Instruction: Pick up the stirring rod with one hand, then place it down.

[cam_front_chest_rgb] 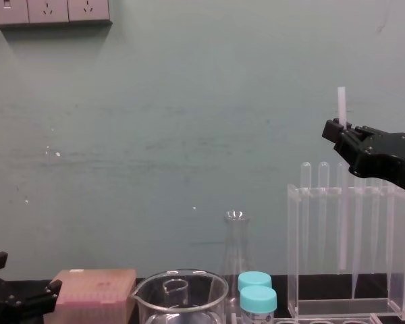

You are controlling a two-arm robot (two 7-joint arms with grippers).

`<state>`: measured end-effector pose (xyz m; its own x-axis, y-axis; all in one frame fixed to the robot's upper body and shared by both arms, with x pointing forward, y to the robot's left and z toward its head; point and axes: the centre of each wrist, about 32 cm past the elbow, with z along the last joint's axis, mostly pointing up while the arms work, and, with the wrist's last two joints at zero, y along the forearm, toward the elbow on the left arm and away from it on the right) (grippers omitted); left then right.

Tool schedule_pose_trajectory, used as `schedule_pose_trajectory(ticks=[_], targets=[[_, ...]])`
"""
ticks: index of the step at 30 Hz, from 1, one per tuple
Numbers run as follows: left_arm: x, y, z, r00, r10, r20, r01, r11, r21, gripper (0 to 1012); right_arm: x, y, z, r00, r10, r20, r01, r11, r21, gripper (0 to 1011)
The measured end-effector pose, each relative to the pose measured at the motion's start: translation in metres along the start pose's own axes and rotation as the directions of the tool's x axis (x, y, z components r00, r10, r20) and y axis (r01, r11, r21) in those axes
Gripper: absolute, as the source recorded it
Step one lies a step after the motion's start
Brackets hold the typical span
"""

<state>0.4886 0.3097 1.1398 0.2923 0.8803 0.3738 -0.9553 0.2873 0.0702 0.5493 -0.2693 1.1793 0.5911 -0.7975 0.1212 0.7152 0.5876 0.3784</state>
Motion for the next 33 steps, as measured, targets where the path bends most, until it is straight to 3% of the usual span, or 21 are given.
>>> schedule_pose_trajectory(ticks=[33], targets=[[0.0000, 0.0000, 0.0000, 1.0000, 0.000, 0.000, 0.000, 1.0000, 0.000, 1000, 0.0000, 0.0000, 0.0000, 1.000, 0.000, 0.000, 0.000, 1.000, 0.000, 70]])
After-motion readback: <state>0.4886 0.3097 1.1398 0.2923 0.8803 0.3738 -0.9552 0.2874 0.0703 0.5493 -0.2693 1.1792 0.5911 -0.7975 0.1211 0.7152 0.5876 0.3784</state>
